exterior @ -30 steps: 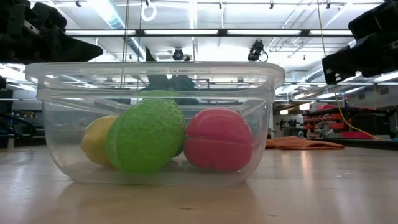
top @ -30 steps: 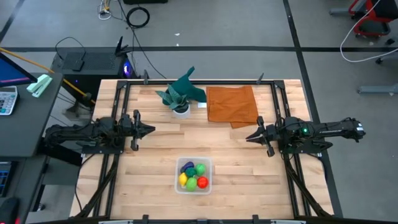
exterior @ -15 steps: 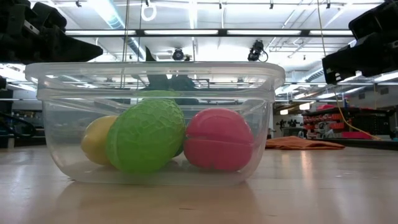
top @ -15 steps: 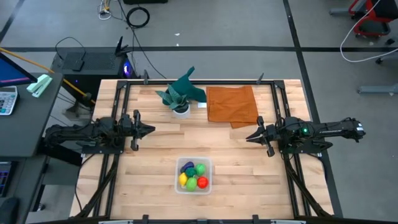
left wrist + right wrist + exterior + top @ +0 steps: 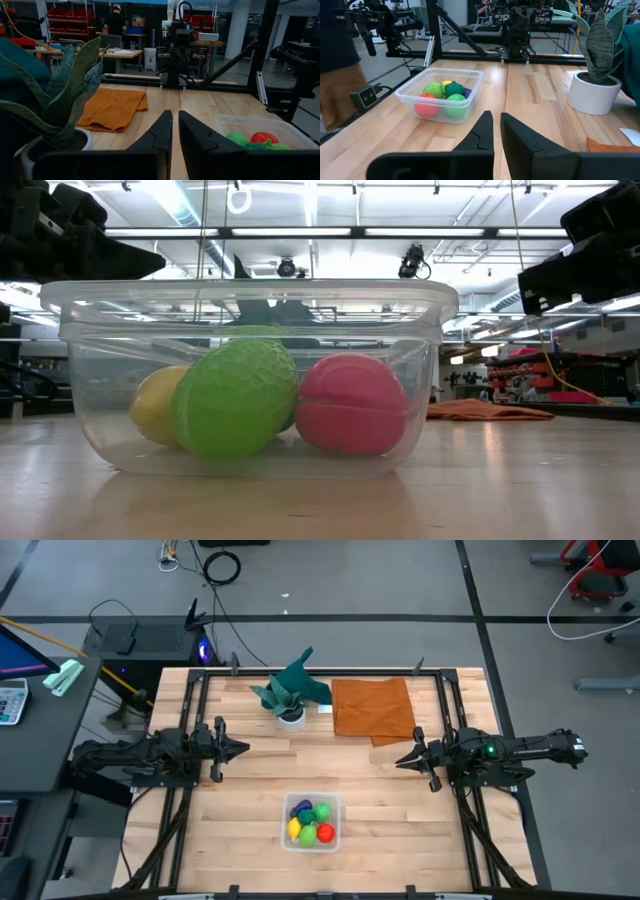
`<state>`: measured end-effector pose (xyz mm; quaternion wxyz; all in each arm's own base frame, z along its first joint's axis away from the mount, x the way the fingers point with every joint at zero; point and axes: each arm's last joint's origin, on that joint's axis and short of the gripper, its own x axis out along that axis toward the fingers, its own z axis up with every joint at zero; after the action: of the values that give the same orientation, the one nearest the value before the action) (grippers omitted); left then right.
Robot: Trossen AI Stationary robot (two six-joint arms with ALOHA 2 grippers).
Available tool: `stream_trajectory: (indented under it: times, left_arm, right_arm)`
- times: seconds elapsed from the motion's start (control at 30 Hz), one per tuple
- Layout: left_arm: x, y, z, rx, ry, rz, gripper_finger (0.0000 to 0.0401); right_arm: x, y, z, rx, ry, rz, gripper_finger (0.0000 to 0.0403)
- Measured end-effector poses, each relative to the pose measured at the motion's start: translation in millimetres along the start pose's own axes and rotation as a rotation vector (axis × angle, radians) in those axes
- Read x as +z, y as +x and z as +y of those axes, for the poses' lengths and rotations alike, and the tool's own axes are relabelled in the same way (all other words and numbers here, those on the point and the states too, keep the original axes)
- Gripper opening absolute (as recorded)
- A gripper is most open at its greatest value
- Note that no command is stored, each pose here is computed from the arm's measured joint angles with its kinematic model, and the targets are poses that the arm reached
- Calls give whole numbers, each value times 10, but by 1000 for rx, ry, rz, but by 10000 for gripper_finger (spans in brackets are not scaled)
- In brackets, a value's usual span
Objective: Pick and placing Produce into tupperware
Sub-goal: Return to Home Position
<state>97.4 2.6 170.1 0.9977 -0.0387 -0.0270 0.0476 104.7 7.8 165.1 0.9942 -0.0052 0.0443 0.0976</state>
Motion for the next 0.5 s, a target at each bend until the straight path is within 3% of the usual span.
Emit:
stream_trajectory:
  times: [0.5]
  left_arm:
    - [0, 0, 0, 0, 0, 0, 31]
  right_arm:
    - [0, 0, 0, 0, 0, 0, 1]
